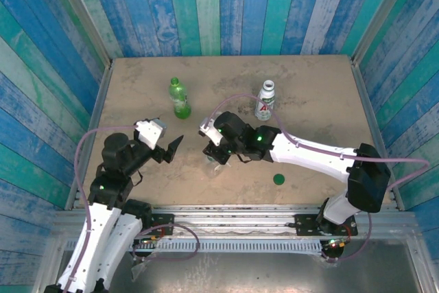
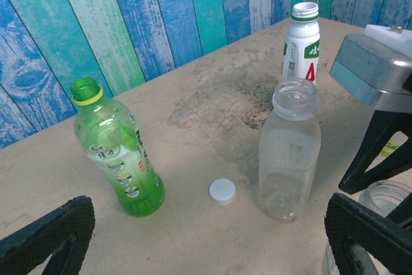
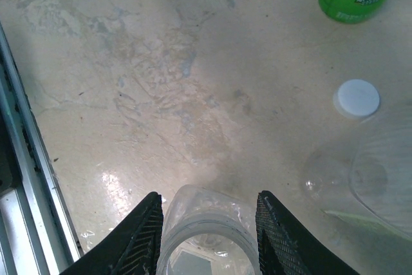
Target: Screw on the bottle caps
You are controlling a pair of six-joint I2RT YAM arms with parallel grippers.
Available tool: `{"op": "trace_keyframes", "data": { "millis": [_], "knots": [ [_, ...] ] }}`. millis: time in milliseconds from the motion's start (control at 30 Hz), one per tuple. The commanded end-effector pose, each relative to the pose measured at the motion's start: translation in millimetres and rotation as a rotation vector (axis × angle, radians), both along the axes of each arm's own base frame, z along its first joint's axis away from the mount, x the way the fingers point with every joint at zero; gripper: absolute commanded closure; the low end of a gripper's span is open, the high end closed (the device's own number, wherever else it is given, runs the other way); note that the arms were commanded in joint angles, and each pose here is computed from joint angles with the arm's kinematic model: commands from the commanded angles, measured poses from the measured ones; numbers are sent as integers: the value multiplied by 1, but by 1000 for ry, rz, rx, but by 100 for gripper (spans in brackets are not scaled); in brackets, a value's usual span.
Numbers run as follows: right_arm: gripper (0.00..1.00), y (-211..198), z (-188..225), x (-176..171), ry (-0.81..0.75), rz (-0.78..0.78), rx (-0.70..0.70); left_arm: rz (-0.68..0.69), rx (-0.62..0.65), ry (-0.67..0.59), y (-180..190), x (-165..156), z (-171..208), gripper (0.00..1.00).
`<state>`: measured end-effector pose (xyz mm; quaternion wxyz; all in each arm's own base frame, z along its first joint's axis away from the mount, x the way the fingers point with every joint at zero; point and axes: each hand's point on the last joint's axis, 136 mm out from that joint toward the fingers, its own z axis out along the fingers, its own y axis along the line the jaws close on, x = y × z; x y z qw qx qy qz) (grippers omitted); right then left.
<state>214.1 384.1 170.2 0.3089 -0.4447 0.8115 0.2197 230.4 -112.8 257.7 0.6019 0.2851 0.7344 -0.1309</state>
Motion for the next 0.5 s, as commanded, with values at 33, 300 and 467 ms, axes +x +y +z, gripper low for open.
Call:
{"op": "trace_keyframes", "data": {
  "millis": [33, 300, 467],
  "knots": [
    [62, -16, 5, 2, -23, -37, -24, -41, -46, -20, -9, -2, 14, 4],
    [62, -50, 0, 6, -48, -110, -89, -120, -184, -14, -35, -3, 20, 3],
    [62, -75, -1, 9, -62, -182, -103, -173, -175, 17, -62, -6, 7, 6]
  ]
}}
